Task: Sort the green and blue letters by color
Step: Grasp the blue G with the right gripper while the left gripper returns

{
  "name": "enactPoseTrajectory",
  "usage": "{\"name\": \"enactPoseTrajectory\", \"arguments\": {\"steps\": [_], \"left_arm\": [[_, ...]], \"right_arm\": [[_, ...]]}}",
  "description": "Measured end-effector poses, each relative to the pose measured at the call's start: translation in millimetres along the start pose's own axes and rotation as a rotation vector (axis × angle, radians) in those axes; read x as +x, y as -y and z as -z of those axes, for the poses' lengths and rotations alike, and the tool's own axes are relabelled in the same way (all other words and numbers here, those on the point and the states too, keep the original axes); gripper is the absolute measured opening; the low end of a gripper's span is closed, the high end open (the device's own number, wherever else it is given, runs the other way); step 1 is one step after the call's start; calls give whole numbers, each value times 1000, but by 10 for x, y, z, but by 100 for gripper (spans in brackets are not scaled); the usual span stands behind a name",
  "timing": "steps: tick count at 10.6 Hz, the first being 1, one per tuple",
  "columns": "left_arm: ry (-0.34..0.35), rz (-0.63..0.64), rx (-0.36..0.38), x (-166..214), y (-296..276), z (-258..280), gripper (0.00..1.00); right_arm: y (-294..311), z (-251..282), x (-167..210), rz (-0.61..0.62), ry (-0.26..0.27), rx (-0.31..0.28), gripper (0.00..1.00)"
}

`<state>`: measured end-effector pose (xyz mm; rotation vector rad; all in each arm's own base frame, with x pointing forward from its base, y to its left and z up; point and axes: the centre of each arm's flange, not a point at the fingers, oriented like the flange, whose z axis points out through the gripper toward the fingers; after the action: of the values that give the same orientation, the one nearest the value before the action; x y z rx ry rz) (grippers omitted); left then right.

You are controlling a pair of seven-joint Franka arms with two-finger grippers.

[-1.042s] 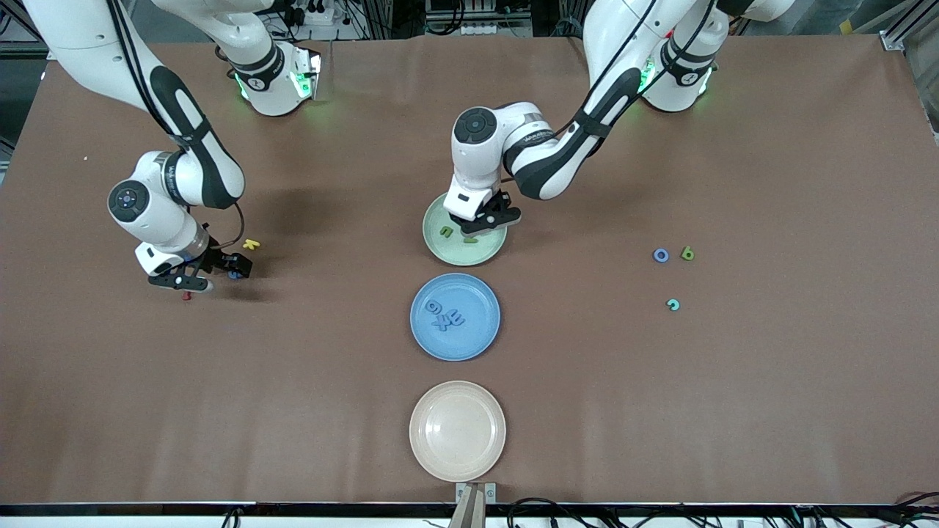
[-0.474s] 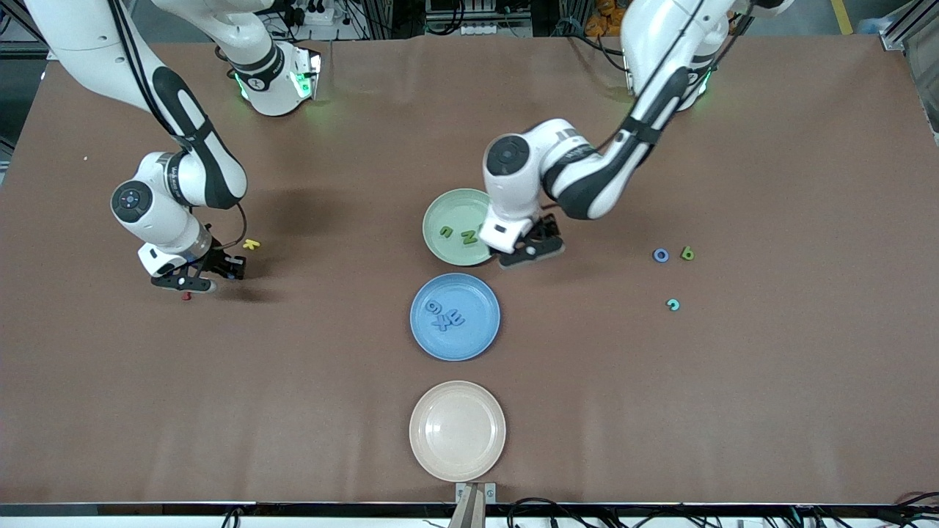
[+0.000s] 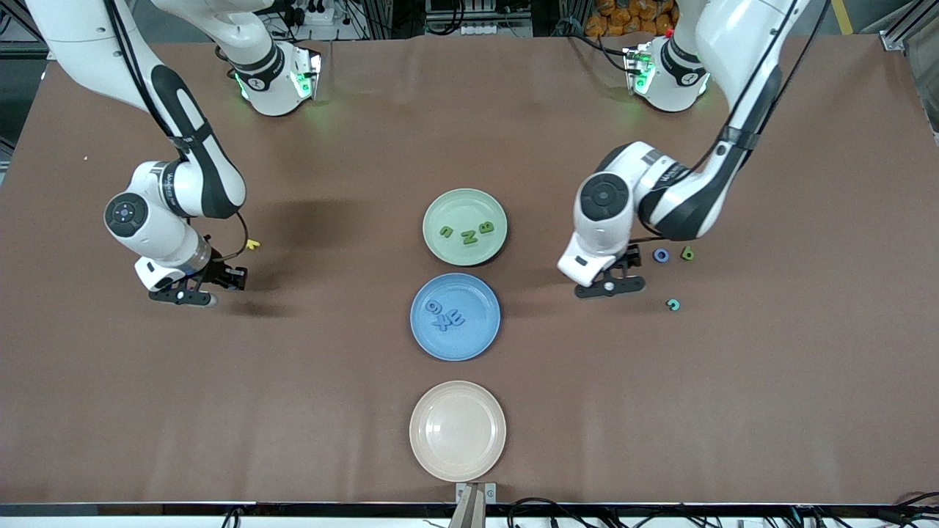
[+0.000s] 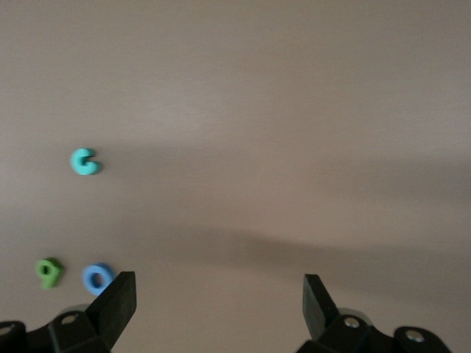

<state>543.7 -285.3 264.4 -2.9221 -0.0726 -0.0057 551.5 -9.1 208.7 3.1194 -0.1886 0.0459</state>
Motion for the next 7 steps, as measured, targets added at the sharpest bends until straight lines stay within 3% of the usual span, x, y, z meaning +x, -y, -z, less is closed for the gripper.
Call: {"name": "enactPoseTrajectory", "arguments": {"steps": [4, 7], "left_arm": [[62, -191, 5, 56, 887, -420, 100], [89, -397, 6, -88, 1042, -538, 100]], "right_arm": [[836, 221, 155, -132, -28, 20, 35], [1574, 241, 266, -172, -55, 59, 35]]}}
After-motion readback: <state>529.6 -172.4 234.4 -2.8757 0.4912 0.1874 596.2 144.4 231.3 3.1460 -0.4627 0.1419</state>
